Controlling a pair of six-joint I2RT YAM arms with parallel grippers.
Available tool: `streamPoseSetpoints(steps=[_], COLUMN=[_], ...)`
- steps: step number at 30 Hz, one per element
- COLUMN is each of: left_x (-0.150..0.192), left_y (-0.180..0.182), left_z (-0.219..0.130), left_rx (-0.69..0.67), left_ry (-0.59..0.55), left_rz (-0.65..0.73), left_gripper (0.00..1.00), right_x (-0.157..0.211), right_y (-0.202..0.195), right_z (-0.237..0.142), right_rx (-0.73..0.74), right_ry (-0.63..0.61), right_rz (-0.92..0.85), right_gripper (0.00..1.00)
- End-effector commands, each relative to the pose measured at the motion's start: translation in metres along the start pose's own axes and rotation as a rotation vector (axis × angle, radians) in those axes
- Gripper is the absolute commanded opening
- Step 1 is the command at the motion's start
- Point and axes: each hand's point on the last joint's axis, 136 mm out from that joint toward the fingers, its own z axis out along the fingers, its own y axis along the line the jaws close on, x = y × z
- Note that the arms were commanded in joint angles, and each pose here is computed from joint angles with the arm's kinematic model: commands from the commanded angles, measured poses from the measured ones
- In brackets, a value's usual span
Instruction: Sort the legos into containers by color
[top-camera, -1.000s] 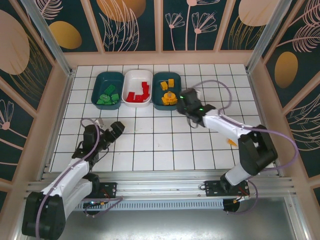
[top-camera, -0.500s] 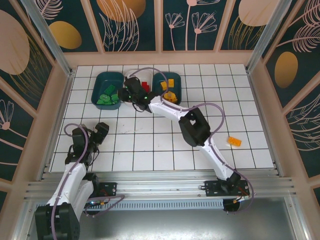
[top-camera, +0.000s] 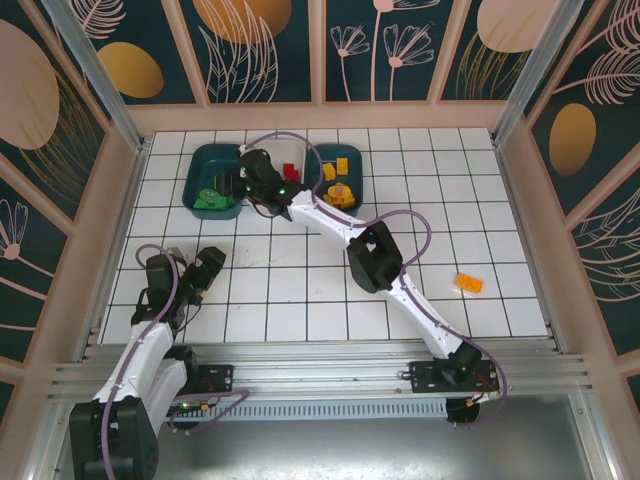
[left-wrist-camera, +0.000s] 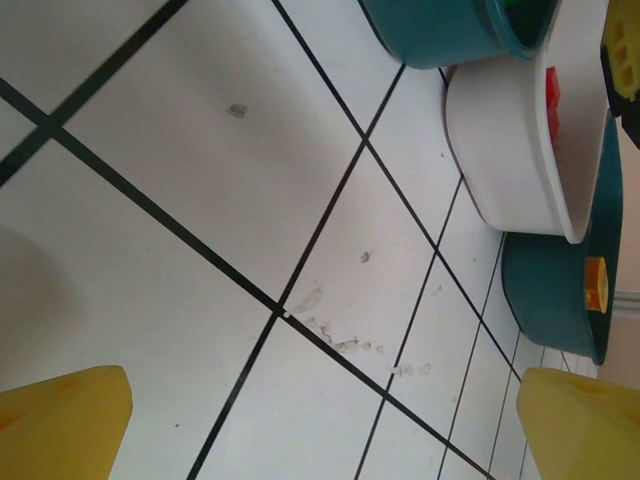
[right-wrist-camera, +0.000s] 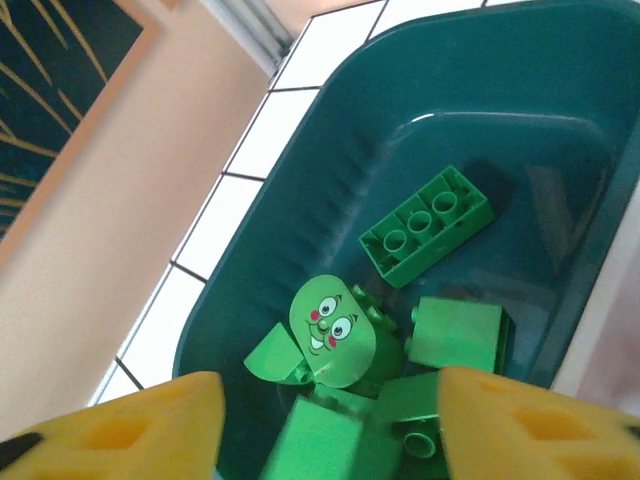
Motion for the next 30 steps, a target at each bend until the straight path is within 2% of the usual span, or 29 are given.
streamPoseSetpoints(steps=[1, 4, 6, 9, 10, 13, 17, 19, 21, 25, 30], left_x=[0.000, 0.001, 0.003, 0.006, 0.007, 0.009, 0.014, 0.018, 0.024, 0.043, 0.059], left_y=[-0.013, -0.021, -0.028, -0.036, -0.039, -0.048, -0.056, -0.057, -0.060, -0.069, -0.077], left_z=[-0.001, -0.004, -0.005, -0.009, -0.010, -0.016, -0.023, -0.023, -0.020, -0.008, 0.004], left_rx=[0.057, 0.094, 0.132, 0.181, 0.196, 0.240, 0.307, 0.334, 0.349, 0.338, 0.352], left_ry=[0.017, 0.024, 0.031, 0.045, 0.048, 0.048, 0.047, 0.061, 0.080, 0.153, 0.235], left_rz=[0.037, 0.057, 0.074, 0.092, 0.097, 0.106, 0.111, 0.107, 0.121, 0.187, 0.190], left_gripper=[0.98, 0.98, 0.99, 0.98, 0.99, 0.99, 0.98, 0.99, 0.99, 0.99, 0.98], right_x=[-0.036, -0.052, -0.058, -0.057, -0.046, 0.002, 0.076, 0.105, 0.122, 0.141, 0.168], right_y=[0.018, 0.023, 0.018, -0.002, -0.015, -0.080, -0.192, -0.235, -0.267, -0.315, -0.346], right_z=[-0.019, -0.045, -0.074, -0.139, -0.161, -0.244, -0.371, -0.424, -0.467, -0.526, -0.544], right_rx=[-0.014, 0.052, 0.154, 0.318, 0.369, 0.606, 0.934, 1.025, 1.076, 1.176, 1.300], right_ry=[-0.059, -0.080, -0.099, -0.129, -0.126, -0.109, -0.039, -0.038, -0.104, -0.229, -0.175], right_rz=[-0.022, -0.044, -0.059, -0.035, -0.006, 0.078, 0.285, 0.418, 0.540, 0.714, 0.820], right_gripper=[0.63, 0.61, 0.59, 0.60, 0.61, 0.66, 0.72, 0.73, 0.77, 0.80, 0.84])
